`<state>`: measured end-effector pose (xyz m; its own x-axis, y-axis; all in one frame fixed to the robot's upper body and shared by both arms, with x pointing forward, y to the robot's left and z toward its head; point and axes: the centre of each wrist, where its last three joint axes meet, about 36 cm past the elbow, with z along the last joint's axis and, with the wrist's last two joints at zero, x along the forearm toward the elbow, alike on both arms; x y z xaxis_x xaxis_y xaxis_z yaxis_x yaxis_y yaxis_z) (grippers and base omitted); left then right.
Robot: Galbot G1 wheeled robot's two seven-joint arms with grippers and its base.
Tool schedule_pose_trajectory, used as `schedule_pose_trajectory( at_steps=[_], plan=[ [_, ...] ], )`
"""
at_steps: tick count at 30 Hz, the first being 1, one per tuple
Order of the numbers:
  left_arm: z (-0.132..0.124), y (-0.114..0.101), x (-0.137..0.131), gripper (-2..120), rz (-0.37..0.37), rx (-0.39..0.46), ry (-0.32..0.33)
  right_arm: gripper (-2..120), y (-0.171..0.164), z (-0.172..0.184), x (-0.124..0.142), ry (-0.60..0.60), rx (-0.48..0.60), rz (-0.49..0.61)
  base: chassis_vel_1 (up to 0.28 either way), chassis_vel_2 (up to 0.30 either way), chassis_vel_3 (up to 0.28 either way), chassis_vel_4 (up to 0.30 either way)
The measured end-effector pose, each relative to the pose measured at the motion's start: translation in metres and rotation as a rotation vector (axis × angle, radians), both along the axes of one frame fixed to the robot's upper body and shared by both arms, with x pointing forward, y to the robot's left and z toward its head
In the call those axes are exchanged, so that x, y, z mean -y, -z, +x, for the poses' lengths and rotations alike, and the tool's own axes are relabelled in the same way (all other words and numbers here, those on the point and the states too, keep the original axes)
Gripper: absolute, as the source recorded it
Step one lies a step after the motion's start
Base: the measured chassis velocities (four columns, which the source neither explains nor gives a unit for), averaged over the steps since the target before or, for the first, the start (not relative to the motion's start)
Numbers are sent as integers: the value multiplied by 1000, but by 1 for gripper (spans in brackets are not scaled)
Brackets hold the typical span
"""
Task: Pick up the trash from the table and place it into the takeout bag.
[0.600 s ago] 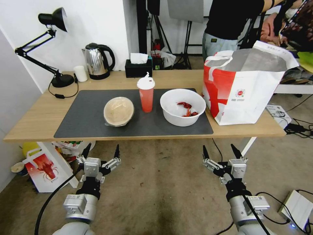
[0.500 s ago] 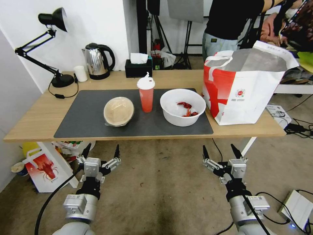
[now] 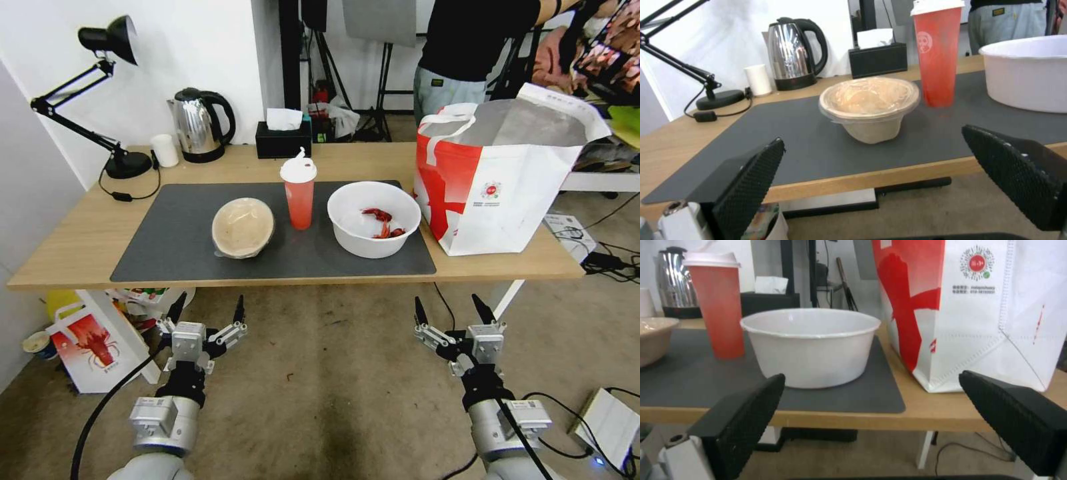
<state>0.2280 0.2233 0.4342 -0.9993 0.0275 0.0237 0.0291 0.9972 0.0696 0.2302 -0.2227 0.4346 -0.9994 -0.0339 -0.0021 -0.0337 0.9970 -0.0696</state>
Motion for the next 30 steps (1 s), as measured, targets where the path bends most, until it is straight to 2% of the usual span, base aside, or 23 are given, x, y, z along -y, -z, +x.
schedule_pose_trajectory(
  at_steps=[4,7,9,10,13,16,21,27,30],
  plan=[
    [0,0,0,100,0,0,0,100,2,7,-2,-29,79,2,0,0,0,0],
    [0,0,0,100,0,0,0,100,3,19,-5,-74,197,7,0,0,0,0],
    [0,0,0,100,0,0,0,100,4,21,-6,-86,227,8,0,0,0,0],
    [0,0,0,100,0,0,0,100,5,27,-7,-108,284,10,0,0,0,0],
    [0,0,0,100,0,0,0,100,5,29,-8,-114,303,10,0,0,0,0],
    [0,0,0,100,0,0,0,100,4,38,-10,-150,395,14,0,0,0,0],
    [0,0,0,100,0,0,0,100,4,45,-11,-179,464,19,0,0,0,0],
    [0,0,0,100,0,0,0,100,1,67,-15,-278,692,37,0,0,0,0],
    [0,0,0,100,0,0,0,100,-8,72,-13,-302,716,72,0,0,0,0]
  ],
)
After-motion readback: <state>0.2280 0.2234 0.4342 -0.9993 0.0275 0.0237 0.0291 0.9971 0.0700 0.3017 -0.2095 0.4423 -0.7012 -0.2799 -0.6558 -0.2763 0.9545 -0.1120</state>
